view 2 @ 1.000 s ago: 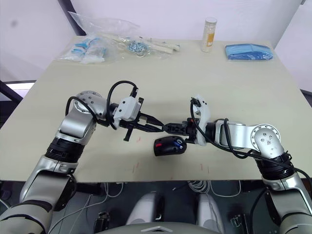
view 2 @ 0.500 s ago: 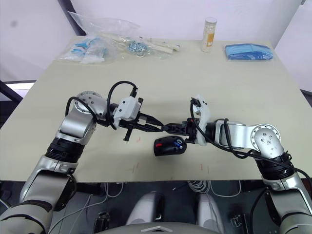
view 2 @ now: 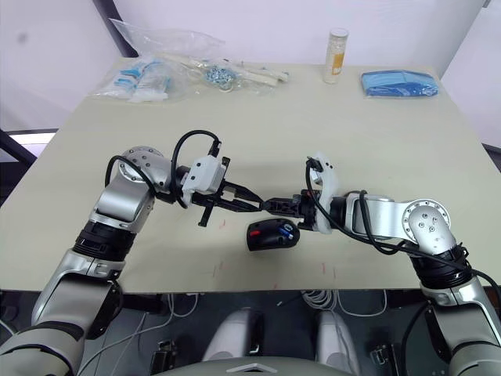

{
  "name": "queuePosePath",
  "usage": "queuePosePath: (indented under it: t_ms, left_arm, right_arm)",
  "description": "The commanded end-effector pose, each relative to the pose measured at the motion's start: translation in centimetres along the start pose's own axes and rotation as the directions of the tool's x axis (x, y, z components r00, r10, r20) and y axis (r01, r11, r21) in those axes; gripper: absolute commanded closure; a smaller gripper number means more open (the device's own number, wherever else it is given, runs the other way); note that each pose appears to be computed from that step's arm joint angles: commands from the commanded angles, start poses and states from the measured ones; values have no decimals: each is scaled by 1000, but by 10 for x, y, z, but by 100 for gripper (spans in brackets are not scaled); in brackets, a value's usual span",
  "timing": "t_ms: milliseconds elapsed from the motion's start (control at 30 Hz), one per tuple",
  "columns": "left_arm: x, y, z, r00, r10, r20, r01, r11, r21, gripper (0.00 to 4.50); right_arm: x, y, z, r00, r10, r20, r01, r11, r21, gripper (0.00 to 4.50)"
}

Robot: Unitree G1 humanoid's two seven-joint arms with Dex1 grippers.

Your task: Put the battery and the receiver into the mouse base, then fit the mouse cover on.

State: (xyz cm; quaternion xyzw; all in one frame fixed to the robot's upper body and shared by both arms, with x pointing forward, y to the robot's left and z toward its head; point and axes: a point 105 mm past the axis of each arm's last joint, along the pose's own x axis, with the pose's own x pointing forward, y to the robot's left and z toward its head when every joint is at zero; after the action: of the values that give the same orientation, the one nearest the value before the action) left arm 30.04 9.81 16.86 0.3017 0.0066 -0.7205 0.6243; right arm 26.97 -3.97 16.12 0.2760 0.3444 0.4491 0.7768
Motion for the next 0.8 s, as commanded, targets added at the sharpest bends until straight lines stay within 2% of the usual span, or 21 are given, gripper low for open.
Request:
queuePosePath:
  t_ms: [33,800]
  left_arm:
    - [-3,5,8,1000,15,5,-15,999,41,445]
    - [-2,4,7,1000,9,3,-9,999,39,445]
  right_arm:
    - [-1,8,2,1000,26,2,-26,1000,-9,301]
    - [0,7,6,1000,25,18,-25,1000,2,301]
